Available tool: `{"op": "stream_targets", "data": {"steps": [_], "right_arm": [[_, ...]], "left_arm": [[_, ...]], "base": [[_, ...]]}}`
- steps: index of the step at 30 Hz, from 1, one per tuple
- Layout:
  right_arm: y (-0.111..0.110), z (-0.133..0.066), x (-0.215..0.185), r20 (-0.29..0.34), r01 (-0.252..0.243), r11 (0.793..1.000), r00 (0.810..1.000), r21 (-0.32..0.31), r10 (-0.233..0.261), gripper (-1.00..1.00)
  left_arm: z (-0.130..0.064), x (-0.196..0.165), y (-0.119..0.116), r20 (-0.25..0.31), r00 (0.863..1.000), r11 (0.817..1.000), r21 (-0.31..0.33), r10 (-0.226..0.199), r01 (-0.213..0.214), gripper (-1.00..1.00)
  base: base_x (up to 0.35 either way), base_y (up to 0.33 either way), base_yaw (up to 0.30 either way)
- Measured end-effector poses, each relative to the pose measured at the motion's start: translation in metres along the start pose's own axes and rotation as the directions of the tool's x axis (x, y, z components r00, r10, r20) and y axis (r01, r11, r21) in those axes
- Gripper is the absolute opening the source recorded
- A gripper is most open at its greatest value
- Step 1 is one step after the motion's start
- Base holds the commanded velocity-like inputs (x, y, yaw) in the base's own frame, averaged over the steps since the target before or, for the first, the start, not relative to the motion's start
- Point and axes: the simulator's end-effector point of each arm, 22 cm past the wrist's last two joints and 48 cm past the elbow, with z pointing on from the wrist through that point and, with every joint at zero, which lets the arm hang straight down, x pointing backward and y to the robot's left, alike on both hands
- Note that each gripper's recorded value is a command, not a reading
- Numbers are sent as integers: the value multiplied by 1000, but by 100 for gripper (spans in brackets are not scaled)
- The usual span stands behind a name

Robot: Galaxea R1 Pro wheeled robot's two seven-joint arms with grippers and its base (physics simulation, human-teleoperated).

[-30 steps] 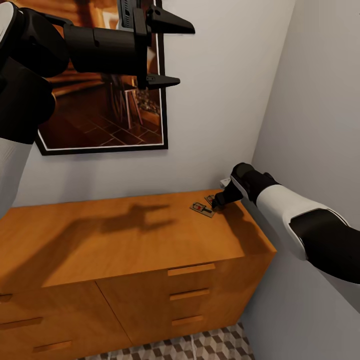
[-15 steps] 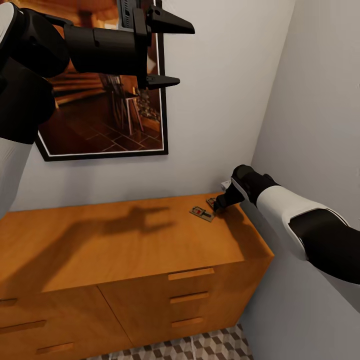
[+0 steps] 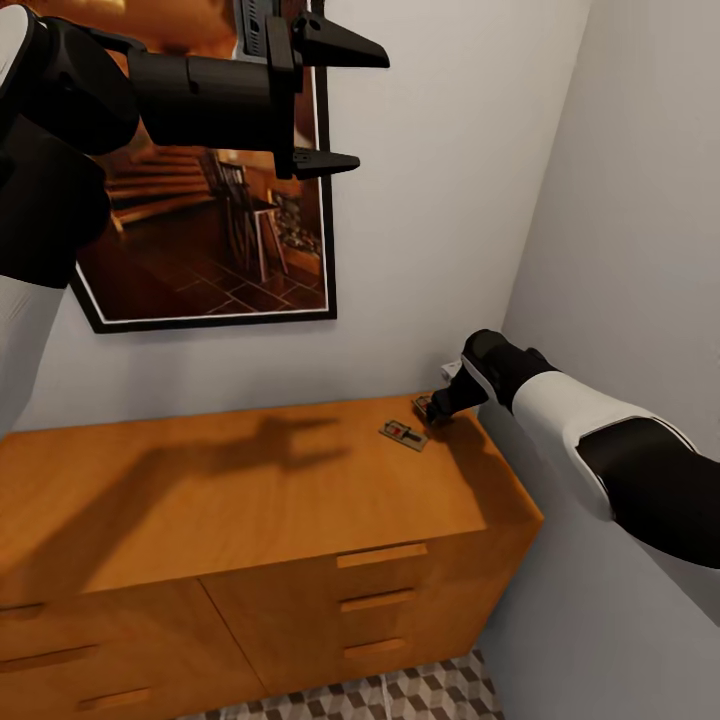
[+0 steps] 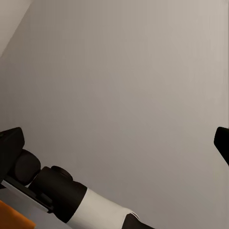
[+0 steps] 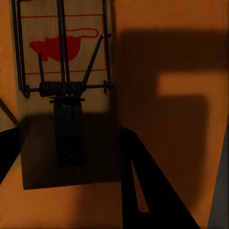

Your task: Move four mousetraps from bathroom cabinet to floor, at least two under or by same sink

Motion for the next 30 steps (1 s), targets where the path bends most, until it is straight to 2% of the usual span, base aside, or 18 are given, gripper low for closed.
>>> {"op": "stream_targets", "data": {"steps": [7,9,12,13,20,23,30], "right_arm": [[-1,-9,-3,0,-2,1000,1000,-2,2,-100],[0,-13,-9,17,-5,1000,1000,-12,5,-100],[-5,-20,-17,47,-16,999,999,-32,18,-100],[2,-20,-20,52,-9,999,999,-45,12,-100],[20,-24,-33,76,48,999,996,-15,-47,-100],[17,-27,-37,85,51,999,995,0,-51,-100],[11,-31,-37,90,49,999,995,-19,-47,-100]], "left_arm": [[3,-4,-3,-12,1000,1000,-10,-1,1,100],[13,10,10,-49,999,999,-41,-5,3,100],[23,20,22,-63,997,998,-62,-33,29,100],[27,24,24,-69,997,997,-66,-37,32,100],[26,39,47,-78,994,994,-78,-78,71,100],[30,49,54,-95,991,993,-76,-92,85,100],[34,68,71,-119,985,989,-88,-127,117,100]], "base": [[0,0,0],[0,0,0],[0,0,0],[0,0,0],[0,0,0],[0,0,0],[-112,0,0]]}}
